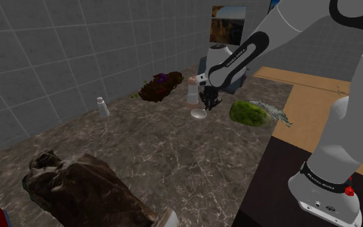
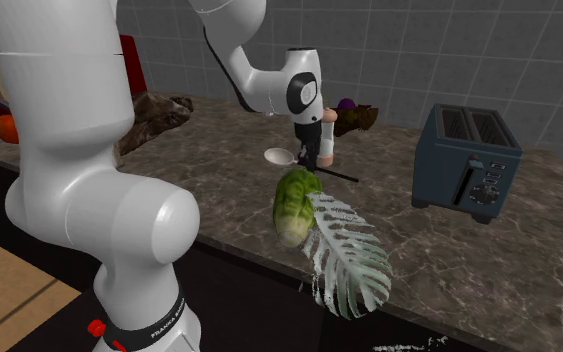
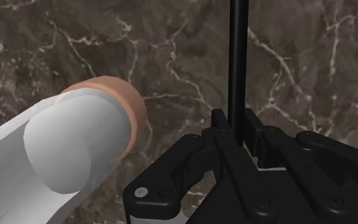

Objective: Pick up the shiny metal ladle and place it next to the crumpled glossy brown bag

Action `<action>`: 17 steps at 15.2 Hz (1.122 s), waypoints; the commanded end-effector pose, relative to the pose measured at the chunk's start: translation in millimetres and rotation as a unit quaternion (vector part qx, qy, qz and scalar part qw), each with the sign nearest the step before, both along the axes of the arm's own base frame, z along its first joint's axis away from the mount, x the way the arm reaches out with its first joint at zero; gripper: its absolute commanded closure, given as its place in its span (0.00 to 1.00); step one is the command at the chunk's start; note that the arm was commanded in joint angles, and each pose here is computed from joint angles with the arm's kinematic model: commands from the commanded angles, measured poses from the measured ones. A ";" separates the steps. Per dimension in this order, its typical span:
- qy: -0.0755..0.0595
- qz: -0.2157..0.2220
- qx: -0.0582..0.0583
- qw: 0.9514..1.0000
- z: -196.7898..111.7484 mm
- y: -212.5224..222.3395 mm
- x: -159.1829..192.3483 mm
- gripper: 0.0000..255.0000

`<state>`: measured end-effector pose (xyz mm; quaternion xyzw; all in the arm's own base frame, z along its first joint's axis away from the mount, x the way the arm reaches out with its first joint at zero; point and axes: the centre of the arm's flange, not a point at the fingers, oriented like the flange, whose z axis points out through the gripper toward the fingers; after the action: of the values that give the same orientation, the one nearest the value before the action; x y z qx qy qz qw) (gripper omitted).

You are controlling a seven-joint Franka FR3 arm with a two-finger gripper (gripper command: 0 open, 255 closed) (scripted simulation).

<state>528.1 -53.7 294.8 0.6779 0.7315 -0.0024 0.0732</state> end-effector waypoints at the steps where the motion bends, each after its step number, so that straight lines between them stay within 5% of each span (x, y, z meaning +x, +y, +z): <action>1: 0.000 0.000 0.000 1.000 10.6 -0.7 -0.5 1.00; 17: 0.000 0.000 0.000 1.000 95.1 -0.7 -0.5 1.00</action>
<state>527.1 -54.4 384.2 0.6779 0.7315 -0.0025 0.0732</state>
